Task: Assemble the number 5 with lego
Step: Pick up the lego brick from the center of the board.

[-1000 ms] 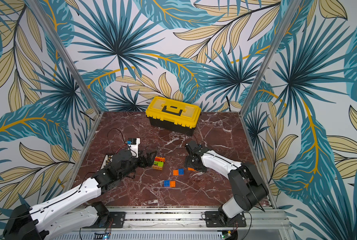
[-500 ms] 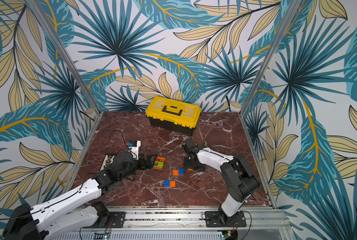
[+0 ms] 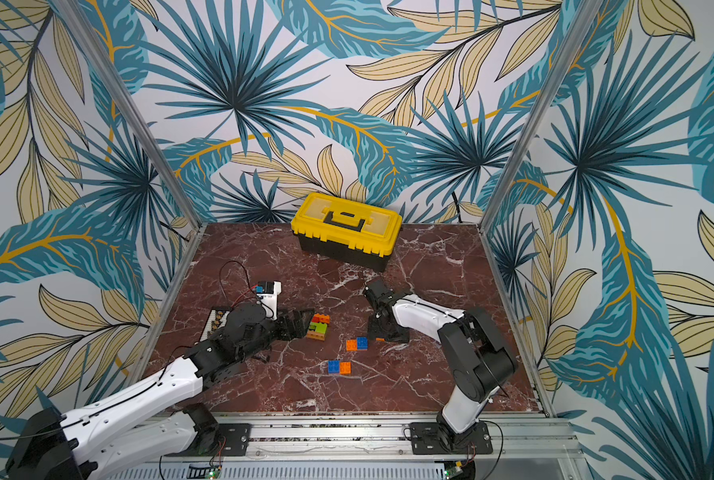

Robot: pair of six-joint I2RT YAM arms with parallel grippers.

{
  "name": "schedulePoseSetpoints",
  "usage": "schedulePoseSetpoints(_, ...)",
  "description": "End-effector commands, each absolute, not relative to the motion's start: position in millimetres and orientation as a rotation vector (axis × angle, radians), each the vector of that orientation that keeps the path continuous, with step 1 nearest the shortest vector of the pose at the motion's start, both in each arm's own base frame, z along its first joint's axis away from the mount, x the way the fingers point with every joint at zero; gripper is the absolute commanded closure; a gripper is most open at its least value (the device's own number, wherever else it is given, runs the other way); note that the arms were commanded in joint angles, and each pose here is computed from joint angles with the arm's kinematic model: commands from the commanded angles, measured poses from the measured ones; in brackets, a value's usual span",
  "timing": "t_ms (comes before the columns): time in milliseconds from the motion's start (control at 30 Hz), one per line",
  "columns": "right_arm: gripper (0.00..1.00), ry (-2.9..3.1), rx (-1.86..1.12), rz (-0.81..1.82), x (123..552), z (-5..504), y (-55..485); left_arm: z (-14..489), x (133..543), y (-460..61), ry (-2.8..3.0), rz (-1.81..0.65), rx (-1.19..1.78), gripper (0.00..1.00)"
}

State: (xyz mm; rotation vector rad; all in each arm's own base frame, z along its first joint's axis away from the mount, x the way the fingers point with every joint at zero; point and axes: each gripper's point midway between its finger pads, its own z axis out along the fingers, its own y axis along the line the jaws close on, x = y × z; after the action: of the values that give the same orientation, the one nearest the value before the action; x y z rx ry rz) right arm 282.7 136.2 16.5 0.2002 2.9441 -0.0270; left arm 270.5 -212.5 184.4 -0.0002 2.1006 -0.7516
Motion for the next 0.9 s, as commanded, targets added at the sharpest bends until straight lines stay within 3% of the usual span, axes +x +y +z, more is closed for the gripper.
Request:
schedulePoseSetpoints(0,0.19,2.976,0.217,-0.129,272.2,-0.4,123.8,175.1,267.4,-209.8,2.121,-0.753,-0.009,0.00)
schedulePoseSetpoints(400,0.21,2.951,0.240,-0.146,278.2,0.1,123.0,171.3,267.9,-214.7,2.141,-0.767,-0.003,0.00)
schedulePoseSetpoints(633,0.29,2.957,0.206,-0.157,279.7,4.9,123.2,167.6,267.7,-217.0,2.159,-0.769,0.004,0.00)
schedulePoseSetpoints(733,0.37,2.956,0.189,-0.143,279.8,8.7,124.9,166.0,263.5,-221.7,2.178,-0.802,0.022,0.00)
schedulePoseSetpoints(867,0.40,2.964,0.189,-0.112,274.8,14.7,126.0,161.7,260.4,-221.3,2.203,-0.807,0.016,0.00)
